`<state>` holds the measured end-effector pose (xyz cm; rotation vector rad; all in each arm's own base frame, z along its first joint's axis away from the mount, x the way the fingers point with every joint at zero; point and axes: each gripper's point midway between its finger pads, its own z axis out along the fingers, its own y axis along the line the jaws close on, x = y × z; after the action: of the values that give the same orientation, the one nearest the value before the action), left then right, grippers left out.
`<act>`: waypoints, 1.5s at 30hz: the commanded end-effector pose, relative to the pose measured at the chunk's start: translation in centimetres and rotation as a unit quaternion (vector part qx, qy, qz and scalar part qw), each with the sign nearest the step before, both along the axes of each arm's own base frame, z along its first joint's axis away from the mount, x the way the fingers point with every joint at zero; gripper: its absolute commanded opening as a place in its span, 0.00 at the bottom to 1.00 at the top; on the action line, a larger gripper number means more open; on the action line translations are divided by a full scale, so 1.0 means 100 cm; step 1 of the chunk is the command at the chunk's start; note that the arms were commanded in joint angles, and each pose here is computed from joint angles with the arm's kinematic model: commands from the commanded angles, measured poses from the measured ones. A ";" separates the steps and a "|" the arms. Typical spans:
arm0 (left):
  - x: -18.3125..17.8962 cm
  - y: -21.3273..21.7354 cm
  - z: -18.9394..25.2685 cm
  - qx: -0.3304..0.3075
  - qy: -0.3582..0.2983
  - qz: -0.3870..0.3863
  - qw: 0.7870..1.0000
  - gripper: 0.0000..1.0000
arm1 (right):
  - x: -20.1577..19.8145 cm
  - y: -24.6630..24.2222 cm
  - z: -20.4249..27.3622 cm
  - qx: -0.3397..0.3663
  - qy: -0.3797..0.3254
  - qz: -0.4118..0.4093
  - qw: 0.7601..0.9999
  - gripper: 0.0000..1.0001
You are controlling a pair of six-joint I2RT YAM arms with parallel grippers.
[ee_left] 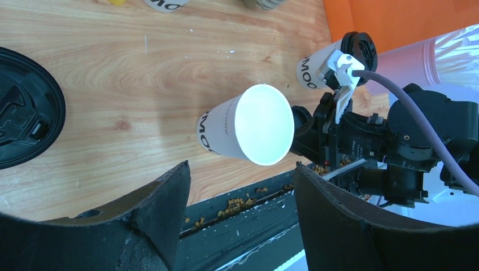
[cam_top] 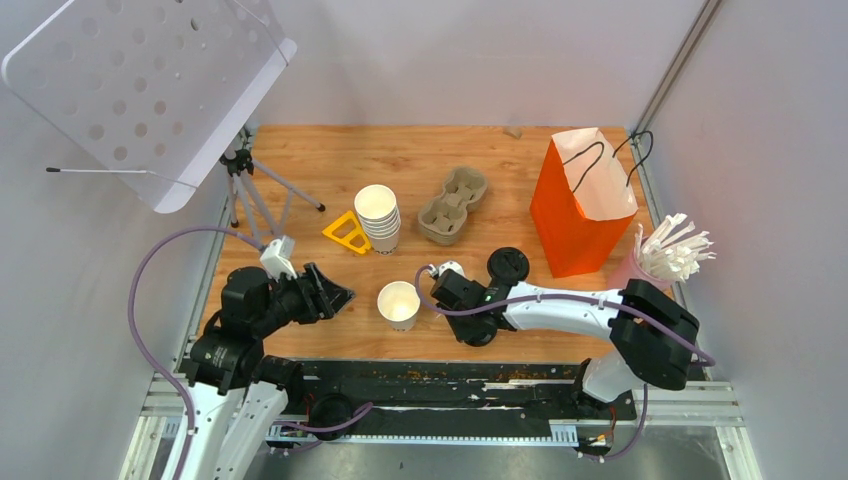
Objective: Pack the takeout coffee
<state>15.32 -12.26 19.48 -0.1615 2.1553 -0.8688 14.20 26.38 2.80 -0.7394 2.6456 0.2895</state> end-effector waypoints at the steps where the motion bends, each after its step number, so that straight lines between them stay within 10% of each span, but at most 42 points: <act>1: -0.001 0.004 0.025 0.004 -0.030 0.005 1.000 0.77 | 0.005 0.008 0.009 0.025 -0.013 -0.005 1.000 0.00; 8: -0.005 0.015 0.041 0.026 -0.035 0.024 0.999 0.99 | 0.003 0.005 0.046 0.063 -0.031 -0.007 0.998 0.00; 21: 0.003 -0.022 0.094 -0.055 -0.115 -0.064 0.990 0.95 | -0.013 0.024 0.233 0.367 -0.112 0.009 0.923 0.00; 29: 0.001 -0.040 0.135 -0.101 -0.263 -0.128 0.951 0.90 | -0.038 0.041 0.319 0.541 -0.120 0.062 0.830 0.00; 45: -0.009 -0.066 0.131 -0.034 -0.444 -0.244 0.862 1.00 | -0.040 0.063 0.371 0.612 -0.118 0.086 0.777 0.00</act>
<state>15.99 -17.71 30.47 0.4631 1.4901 -1.0635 10.65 32.62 34.64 -0.4871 1.7445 1.4987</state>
